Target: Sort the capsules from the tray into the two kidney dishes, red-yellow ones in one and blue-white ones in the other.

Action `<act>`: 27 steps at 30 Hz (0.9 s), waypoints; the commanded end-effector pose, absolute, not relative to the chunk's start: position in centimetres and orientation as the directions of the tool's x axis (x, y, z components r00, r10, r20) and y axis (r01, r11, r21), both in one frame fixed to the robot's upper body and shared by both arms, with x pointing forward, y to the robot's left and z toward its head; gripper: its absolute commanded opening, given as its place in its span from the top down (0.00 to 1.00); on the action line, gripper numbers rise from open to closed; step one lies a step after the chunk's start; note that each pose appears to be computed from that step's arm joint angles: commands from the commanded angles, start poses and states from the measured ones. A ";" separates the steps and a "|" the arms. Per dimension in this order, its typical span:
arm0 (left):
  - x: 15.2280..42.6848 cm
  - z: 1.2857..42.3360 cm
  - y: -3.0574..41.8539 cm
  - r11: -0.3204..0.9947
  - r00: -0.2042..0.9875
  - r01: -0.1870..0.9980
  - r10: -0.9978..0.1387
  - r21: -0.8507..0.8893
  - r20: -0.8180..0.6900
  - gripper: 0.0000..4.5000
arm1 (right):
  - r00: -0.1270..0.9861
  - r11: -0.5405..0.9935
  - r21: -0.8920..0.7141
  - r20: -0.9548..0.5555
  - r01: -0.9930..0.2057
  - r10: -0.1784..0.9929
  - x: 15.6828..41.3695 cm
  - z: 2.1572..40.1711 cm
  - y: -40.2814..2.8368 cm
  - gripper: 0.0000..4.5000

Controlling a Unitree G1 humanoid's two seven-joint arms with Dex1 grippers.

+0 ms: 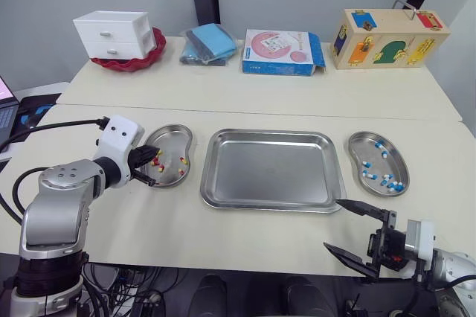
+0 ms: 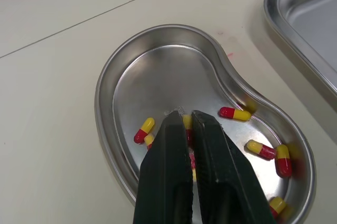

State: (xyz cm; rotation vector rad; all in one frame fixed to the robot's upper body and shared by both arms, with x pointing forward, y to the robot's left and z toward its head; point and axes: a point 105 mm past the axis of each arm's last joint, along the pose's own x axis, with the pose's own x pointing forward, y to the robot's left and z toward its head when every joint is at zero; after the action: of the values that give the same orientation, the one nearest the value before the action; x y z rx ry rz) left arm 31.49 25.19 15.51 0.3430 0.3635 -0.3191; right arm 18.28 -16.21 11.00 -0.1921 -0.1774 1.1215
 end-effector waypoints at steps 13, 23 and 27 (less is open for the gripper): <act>32.0 15.8 25.2 0.889 0.890 0.360 -0.236 0.283 -0.391 0.99 | 0.440 0.443 -0.254 0.070 -0.860 0.895 18.1 11.5 -16.6 0.00; 32.3 15.7 25.1 0.885 0.883 0.370 -0.241 0.282 -0.402 0.83 | 0.456 0.459 -0.255 0.073 -0.851 0.887 18.3 11.4 -16.6 0.00; 32.4 15.8 25.2 0.885 0.884 0.369 -0.239 0.285 -0.403 0.54 | 0.461 0.463 -0.256 0.071 -0.849 0.884 18.4 11.4 -16.7 0.00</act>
State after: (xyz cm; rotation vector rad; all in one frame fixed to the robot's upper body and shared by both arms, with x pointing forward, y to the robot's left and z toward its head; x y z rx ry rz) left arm 32.19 25.08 14.41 0.3309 0.4161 -0.3341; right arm 18.28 -16.29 10.80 -0.1717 -0.1795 1.0939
